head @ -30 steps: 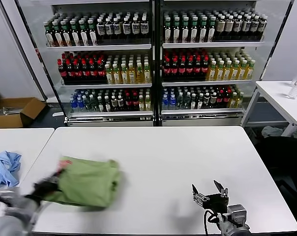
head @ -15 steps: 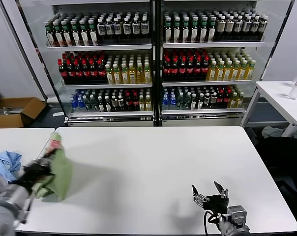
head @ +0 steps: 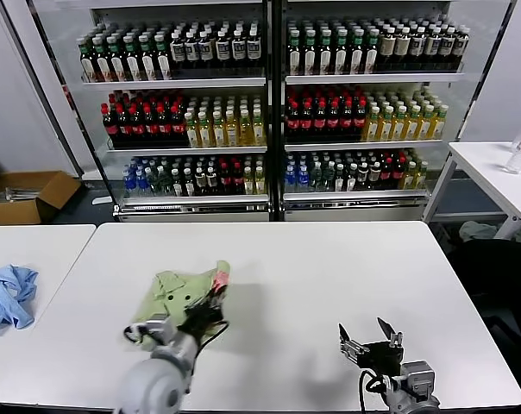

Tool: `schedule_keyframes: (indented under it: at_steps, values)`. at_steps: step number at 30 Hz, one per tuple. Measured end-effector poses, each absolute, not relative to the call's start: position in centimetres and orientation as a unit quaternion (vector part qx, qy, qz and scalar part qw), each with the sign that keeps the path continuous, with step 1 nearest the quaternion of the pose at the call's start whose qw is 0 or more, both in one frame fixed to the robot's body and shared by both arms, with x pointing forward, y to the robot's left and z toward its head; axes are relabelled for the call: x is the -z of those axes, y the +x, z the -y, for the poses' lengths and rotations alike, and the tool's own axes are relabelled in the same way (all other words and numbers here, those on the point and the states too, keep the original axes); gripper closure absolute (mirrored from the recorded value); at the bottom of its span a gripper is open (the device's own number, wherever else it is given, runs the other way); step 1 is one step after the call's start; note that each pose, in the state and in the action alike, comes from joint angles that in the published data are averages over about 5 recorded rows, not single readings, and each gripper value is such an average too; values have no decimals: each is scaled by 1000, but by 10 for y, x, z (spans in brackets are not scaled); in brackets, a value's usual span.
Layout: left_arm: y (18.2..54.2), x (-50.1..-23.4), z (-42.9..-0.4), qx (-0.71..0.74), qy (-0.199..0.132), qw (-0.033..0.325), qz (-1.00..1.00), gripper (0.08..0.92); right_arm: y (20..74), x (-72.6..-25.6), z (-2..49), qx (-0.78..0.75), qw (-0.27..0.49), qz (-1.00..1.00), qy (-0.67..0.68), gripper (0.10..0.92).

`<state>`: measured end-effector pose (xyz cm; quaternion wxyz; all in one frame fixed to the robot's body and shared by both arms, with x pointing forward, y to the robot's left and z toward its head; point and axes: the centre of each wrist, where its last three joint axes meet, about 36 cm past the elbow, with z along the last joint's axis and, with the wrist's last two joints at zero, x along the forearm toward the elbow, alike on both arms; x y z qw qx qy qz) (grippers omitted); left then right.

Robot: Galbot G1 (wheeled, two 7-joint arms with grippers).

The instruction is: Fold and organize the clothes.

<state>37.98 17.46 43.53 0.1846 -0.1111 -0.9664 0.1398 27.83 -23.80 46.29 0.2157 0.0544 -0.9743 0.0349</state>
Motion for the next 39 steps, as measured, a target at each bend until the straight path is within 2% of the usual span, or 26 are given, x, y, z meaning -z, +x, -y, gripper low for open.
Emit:
schedule_keyframes:
  at_steps: [5, 10, 14, 21, 26, 29, 39]
  values:
    - [397, -448, -139, -173, -116, 148, 967, 653, 287, -467, 243, -38, 209, 976, 57, 200]
    - [399, -459, -136, -170, -127, 110, 971, 506, 306, -471, 240, -23, 198, 978, 69, 200]
    - [398, -455, -161, -129, -124, 77, 981, 393, 332, -468, 223, 7, 191, 977, 92, 200]
    - [390, -443, -234, -33, -88, 34, 995, 205, 385, -449, 163, 61, 207, 965, 152, 200]
    - [382, -442, -280, 16, -60, 18, 998, 178, 410, -430, 121, 81, 239, 950, 185, 202]
    - [379, -443, -295, 35, -52, 10, 998, 177, 418, -421, 105, 88, 258, 941, 199, 247]
    - [376, -446, -320, 69, -48, 1, 996, 177, 430, -409, 75, 108, 290, 923, 227, 532]
